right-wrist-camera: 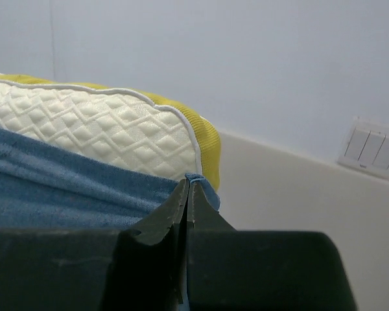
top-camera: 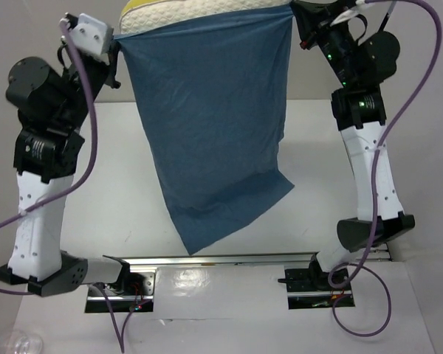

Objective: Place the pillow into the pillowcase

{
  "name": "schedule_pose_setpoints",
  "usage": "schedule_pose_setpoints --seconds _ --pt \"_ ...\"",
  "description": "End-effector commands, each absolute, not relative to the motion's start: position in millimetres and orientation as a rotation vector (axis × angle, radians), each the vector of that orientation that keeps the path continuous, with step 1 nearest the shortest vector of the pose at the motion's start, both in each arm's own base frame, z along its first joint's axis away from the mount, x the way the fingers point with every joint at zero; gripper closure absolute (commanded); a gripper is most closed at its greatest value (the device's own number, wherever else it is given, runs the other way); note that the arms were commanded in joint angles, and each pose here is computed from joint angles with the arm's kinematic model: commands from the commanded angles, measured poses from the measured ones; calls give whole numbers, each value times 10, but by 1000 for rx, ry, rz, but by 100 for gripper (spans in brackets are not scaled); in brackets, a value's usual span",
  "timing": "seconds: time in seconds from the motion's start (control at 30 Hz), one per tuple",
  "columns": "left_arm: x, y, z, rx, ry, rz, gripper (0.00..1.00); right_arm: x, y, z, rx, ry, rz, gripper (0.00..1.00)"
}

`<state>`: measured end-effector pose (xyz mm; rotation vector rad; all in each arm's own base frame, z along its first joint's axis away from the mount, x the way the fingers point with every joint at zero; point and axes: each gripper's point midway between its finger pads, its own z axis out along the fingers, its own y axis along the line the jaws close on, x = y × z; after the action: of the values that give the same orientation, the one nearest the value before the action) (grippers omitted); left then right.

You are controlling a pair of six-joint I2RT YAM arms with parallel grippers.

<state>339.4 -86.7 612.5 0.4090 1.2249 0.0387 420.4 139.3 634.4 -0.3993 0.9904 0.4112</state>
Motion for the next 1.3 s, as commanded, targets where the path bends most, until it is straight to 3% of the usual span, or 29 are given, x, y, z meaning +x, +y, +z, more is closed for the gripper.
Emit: schedule_pose_setpoints --seconds 0.0,0.07,0.1,0.2,0.27,0.4,0.5,0.6,0.77,0.83,0.9,0.97,1.07,1.13,1.27 --pt "2936 -774 6589 395 1013 55 100 3657 1191 6889 -388 751 307 100" --pt "2836 -848 6402 452 1030 22 100 3665 1293 6687 -458 781 322 100" --pt "2892 -876 6283 451 1090 -11 100 3899 1369 6377 -489 901 349 100" --pt "3555 -998 5323 462 1467 -78 100 4594 1406 5552 -464 1219 445 100" --pt "3758 -961 5112 452 1500 -62 100 4800 1279 5459 -382 1249 443 100" --pt "3817 -839 5626 364 1349 26 100 4610 1312 6058 -391 1069 426 100" --pt "3508 -831 6187 367 1169 74 100 4199 1326 6643 -440 873 383 100" --pt "3203 -781 6506 375 1015 140 100 3865 1374 6840 -490 760 311 100" --pt "2992 -719 6778 335 953 132 100 3462 1228 7156 -437 641 270 100" --pt "3001 -737 6620 336 1010 97 100 3518 1231 6987 -445 699 266 100" --pt "3349 -877 6026 407 1160 90 100 3930 1286 6401 -463 889 278 100" --pt "3395 -839 5961 387 1146 119 100 4125 1261 6131 -441 952 265 100" --pt "3124 -703 6637 309 993 138 100 3697 1107 6854 -380 719 205 100" --pt "3051 -699 6723 284 1000 92 100 3566 1090 6946 -375 695 210 100" --pt "3419 -927 5766 401 1191 68 100 3946 1364 6019 -467 917 299 100"
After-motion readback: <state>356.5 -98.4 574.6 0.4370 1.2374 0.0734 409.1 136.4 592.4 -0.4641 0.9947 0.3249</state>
